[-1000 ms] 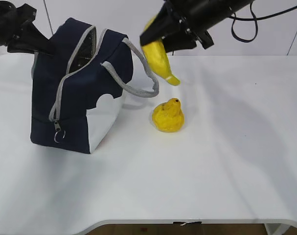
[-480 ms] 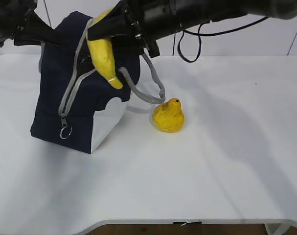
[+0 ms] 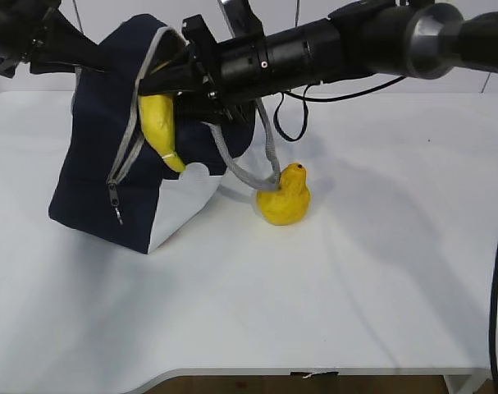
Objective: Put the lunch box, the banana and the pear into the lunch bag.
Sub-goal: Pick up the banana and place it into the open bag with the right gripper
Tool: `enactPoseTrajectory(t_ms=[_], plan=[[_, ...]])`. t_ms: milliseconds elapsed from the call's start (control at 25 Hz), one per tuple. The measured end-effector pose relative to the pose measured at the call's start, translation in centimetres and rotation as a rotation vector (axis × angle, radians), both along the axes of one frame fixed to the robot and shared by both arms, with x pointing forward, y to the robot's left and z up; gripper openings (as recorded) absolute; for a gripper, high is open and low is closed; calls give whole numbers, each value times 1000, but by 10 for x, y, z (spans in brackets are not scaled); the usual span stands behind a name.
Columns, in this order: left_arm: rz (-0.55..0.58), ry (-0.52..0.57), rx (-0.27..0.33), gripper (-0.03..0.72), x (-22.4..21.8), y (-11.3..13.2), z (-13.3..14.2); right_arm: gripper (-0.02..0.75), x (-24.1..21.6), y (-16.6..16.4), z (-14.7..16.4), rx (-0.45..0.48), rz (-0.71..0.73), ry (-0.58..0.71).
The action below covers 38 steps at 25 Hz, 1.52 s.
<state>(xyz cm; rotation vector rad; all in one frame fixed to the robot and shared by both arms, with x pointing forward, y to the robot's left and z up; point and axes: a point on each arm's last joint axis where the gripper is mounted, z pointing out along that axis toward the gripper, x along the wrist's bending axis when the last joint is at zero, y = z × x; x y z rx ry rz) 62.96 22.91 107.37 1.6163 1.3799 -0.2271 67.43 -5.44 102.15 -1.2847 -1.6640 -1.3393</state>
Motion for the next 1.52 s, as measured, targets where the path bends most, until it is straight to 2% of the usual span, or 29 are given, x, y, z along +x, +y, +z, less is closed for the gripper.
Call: enactPoseTrajectory(t_ms=[440, 720, 880, 1000, 1280, 1520], plan=[[-19, 7, -8, 10, -2, -1, 0, 302, 17, 4, 14, 82, -78, -65], [-20, 8, -9, 10, -2, -1, 0, 301, 18, 5, 30, 268, -107, 4], [-21, 9, -9, 10, -2, -1, 0, 301, 17, 5, 35, 313, -95, -23], [-22, 9, -9, 10, -2, -1, 0, 301, 17, 5, 35, 302, -79, -97], [-23, 10, -10, 10, -2, -1, 0, 301, 9, 5, 17, 85, 44, -214], [-20, 8, -25, 10, -2, -2, 1, 301, 4, 7, 8, -14, 104, -250]])
